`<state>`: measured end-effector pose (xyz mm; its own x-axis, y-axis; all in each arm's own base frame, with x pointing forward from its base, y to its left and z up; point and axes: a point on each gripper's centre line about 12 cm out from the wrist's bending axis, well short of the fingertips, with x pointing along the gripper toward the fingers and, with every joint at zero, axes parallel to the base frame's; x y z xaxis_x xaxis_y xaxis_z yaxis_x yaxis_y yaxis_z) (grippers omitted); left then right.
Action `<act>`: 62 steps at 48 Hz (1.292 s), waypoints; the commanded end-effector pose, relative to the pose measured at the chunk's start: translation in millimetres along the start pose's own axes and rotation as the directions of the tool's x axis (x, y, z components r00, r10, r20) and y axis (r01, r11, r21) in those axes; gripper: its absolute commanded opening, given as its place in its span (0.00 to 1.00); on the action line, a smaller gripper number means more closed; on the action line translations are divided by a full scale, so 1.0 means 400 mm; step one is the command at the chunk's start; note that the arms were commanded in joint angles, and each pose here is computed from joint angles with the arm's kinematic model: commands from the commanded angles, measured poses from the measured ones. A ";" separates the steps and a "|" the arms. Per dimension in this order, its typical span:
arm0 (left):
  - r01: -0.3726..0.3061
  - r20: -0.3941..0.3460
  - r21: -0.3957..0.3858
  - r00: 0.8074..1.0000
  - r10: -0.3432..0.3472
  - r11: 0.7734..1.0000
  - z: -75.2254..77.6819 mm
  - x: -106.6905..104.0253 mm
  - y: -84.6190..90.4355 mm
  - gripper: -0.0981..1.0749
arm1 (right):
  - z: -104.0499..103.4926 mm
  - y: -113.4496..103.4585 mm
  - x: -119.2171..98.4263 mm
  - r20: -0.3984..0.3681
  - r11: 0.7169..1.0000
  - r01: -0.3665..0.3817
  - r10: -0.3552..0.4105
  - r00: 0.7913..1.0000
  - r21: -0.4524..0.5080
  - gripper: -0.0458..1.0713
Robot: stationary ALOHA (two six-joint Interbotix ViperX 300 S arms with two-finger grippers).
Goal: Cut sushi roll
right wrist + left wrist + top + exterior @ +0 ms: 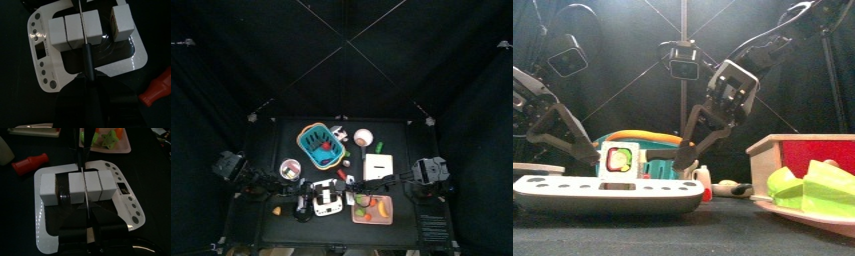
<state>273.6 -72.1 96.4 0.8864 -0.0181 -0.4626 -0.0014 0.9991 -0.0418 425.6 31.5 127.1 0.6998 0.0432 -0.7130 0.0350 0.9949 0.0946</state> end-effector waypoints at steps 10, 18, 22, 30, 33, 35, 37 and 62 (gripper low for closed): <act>0.005 0.007 -0.006 1.000 -0.005 1.000 0.012 0.017 -0.012 0.41 | 0.033 -0.002 -0.004 0.031 1.000 -0.002 0.001 1.000 0.029 0.42; 0.015 0.015 -0.007 1.000 -0.015 1.000 0.017 0.014 -0.020 0.41 | 0.038 0.004 -0.009 0.038 1.000 -0.007 0.006 0.999 0.029 0.42; 0.025 0.022 -0.004 0.999 -0.025 1.000 0.022 0.014 -0.028 0.41 | 0.040 0.010 -0.012 0.040 1.000 -0.011 0.010 0.999 0.027 0.42; 0.038 0.030 -0.002 0.999 -0.038 0.999 0.028 0.016 -0.041 0.41 | 0.041 0.023 -0.016 0.043 0.999 -0.021 0.020 0.999 0.024 0.42; 0.040 0.031 -0.002 0.999 -0.040 0.999 0.029 0.016 -0.043 0.41 | 0.040 0.027 -0.016 0.043 1.000 -0.023 0.022 0.999 0.021 0.42; 0.043 0.032 0.000 0.999 -0.043 0.999 0.031 0.016 -0.044 0.41 | 0.042 0.029 -0.017 0.044 1.000 -0.024 0.023 0.999 0.020 0.42; 0.042 0.035 -0.003 0.998 -0.042 0.999 0.033 0.016 -0.045 0.41 | 0.043 0.029 -0.019 0.046 0.999 -0.025 0.024 0.999 0.021 0.42; 0.051 0.086 -0.003 0.995 -0.050 0.999 0.069 -0.001 -0.041 0.41 | 0.082 0.031 -0.055 0.086 1.000 -0.026 0.025 0.996 0.001 0.42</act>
<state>276.8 -83.8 104.9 0.8960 -0.0525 -0.4410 0.0315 0.9980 -0.0548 425.8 41.9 131.2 0.6942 0.0588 -0.7173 0.0264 0.9939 0.1070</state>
